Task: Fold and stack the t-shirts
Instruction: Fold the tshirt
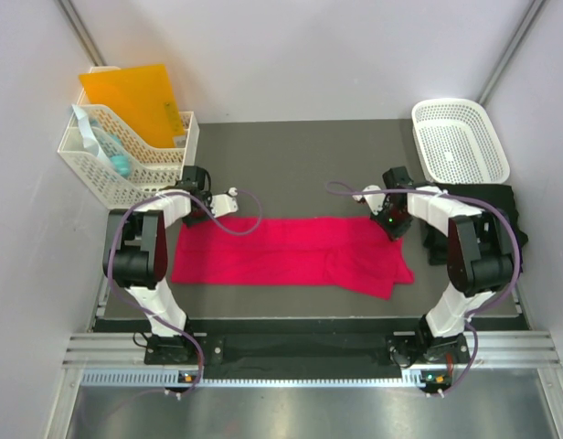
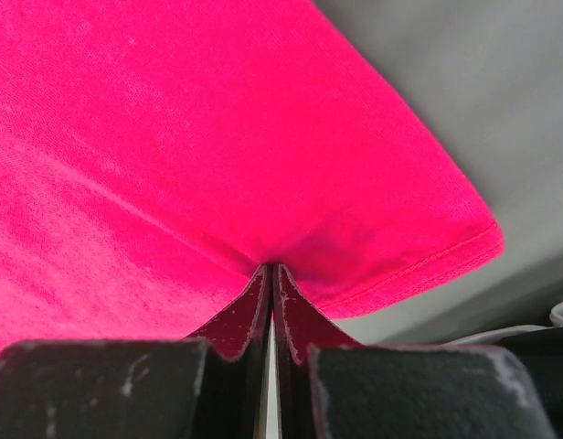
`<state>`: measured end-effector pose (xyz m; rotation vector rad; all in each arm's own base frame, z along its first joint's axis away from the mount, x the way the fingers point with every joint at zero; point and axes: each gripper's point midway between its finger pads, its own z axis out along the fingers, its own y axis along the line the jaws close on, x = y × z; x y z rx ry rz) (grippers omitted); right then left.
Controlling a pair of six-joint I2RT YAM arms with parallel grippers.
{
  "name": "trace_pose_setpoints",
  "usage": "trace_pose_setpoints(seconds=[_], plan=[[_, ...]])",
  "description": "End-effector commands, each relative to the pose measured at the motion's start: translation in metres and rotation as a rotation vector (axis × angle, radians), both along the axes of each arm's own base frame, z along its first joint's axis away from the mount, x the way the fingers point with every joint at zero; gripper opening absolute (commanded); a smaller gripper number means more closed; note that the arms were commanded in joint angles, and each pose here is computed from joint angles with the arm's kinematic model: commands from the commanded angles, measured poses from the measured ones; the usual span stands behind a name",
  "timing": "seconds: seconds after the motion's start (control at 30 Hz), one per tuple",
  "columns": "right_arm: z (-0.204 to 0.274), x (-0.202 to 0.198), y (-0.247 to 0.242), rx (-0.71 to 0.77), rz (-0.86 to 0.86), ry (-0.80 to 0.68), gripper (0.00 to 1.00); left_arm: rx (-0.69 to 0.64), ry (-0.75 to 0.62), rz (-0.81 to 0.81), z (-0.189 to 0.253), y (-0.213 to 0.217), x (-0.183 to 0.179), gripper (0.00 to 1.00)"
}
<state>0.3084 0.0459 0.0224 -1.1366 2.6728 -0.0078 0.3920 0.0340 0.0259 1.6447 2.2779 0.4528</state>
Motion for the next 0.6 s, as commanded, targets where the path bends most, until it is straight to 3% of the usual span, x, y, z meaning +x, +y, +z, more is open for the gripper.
trace_pose_setpoints(seconds=[0.0,0.27,0.57], plan=[[0.007,0.009,-0.004,0.011,-0.023,-0.021,0.0,0.024,-0.007,0.019,-0.006,0.008,0.005,0.0],[0.056,0.026,0.006,0.067,-0.001,-0.118,0.0,0.02,-0.007,0.02,-0.004,0.007,0.006,0.0],[0.015,0.03,-0.007,0.035,-0.04,-0.078,0.0,0.02,-0.003,0.028,-0.003,0.008,0.004,0.0]])
